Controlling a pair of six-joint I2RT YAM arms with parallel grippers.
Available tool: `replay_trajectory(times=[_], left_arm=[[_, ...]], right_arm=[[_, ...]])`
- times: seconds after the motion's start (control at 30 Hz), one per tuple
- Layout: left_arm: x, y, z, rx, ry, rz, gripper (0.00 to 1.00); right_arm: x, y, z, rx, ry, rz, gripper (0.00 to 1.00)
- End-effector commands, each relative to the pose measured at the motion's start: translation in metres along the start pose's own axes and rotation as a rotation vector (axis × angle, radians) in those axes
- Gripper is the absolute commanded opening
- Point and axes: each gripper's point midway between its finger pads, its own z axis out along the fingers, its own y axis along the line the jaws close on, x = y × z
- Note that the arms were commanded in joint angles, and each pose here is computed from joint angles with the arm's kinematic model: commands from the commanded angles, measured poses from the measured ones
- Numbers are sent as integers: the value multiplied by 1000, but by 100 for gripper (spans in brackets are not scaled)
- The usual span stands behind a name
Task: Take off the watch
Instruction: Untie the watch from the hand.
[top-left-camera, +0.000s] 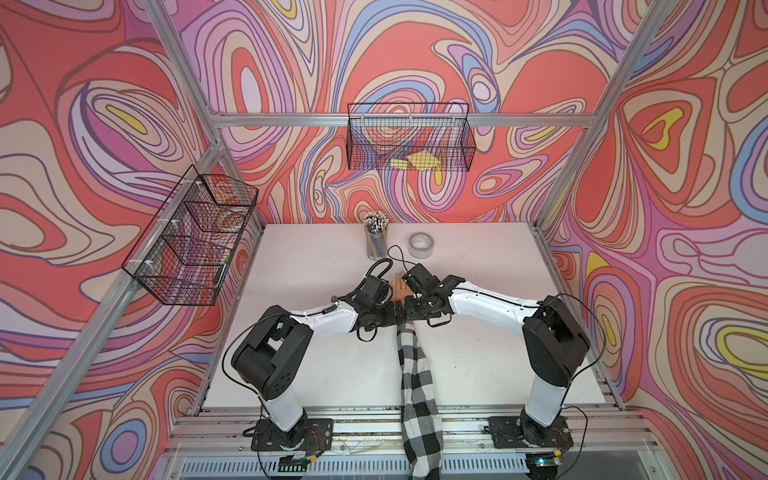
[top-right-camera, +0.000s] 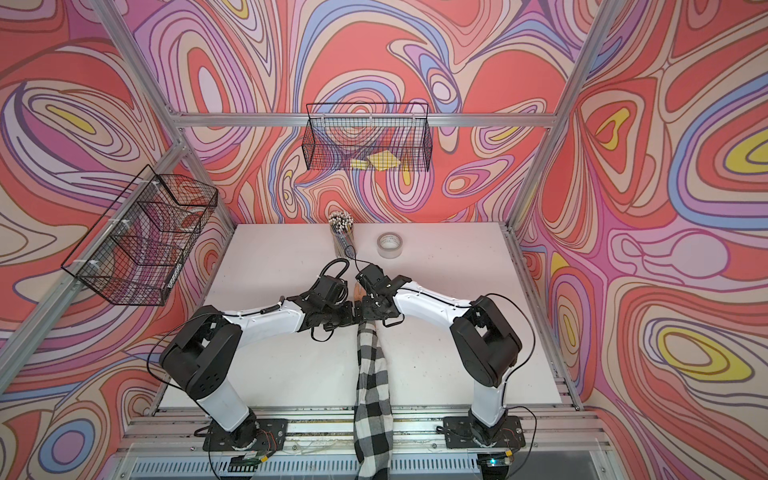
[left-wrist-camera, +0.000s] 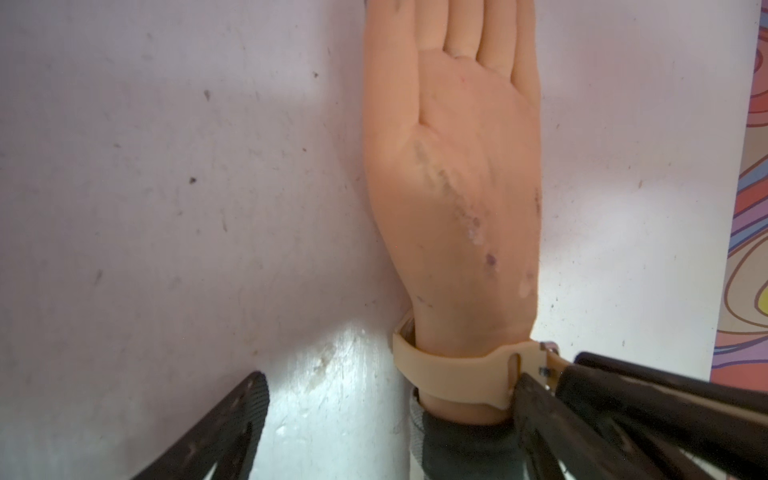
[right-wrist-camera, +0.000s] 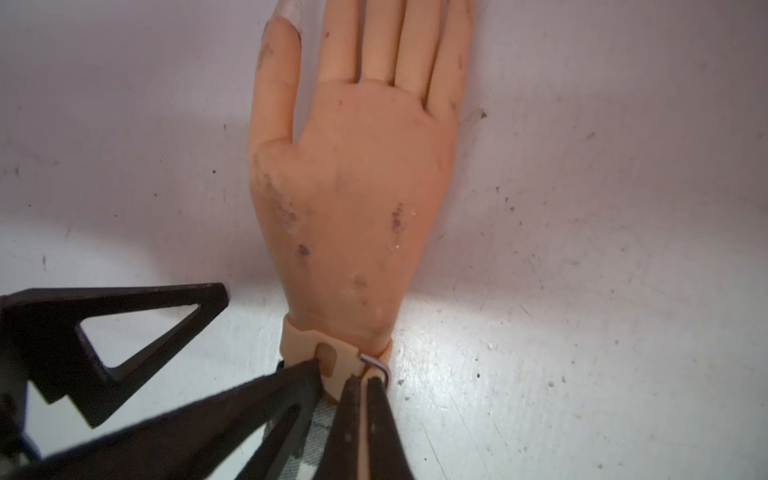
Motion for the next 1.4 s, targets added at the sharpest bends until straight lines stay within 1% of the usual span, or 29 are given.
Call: replay_trajectory(times=[0.0, 0.13, 0.23, 0.33, 0.47, 0.57, 0.67, 0.8, 0.83, 1.0, 1.2, 1.23, 1.37], left_arm=[[0, 22, 9, -93, -8, -47, 92], [5, 37, 7, -170, 3, -49, 92], [13, 49, 6, -213, 22, -55, 91], [21, 56, 8, -227, 39, -65, 88], [27, 59, 12, -225, 56, -84, 86], [28, 59, 14, -219, 61, -89, 85], [28, 59, 14, -217, 65, -87, 84], [30, 58, 16, -213, 72, -86, 83], [30, 59, 16, -214, 73, -86, 83], [32, 60, 17, -210, 78, -90, 83], [33, 60, 17, -204, 78, -91, 83], [34, 60, 17, -204, 79, -91, 83], [35, 60, 17, -201, 81, -93, 83]], right_arm=[[-5, 10, -12, -49, -28, 7, 0], [-8, 2, -13, -54, -34, 38, 0], [-15, -8, -20, -117, -53, 108, 0], [-15, -19, -19, -175, -53, 175, 0], [-8, -30, -10, -209, -29, 240, 0], [1, -36, 0, -205, -9, 269, 0], [12, -45, 12, -168, 29, 294, 0], [25, -54, 27, -126, 74, 296, 0], [31, -57, 36, -111, 96, 295, 0], [30, -53, 40, -130, 105, 275, 0], [12, -33, 24, -226, 54, 253, 0], [2, -25, 10, -262, 20, 247, 0], [-12, -5, -13, -322, -23, 226, 0]])
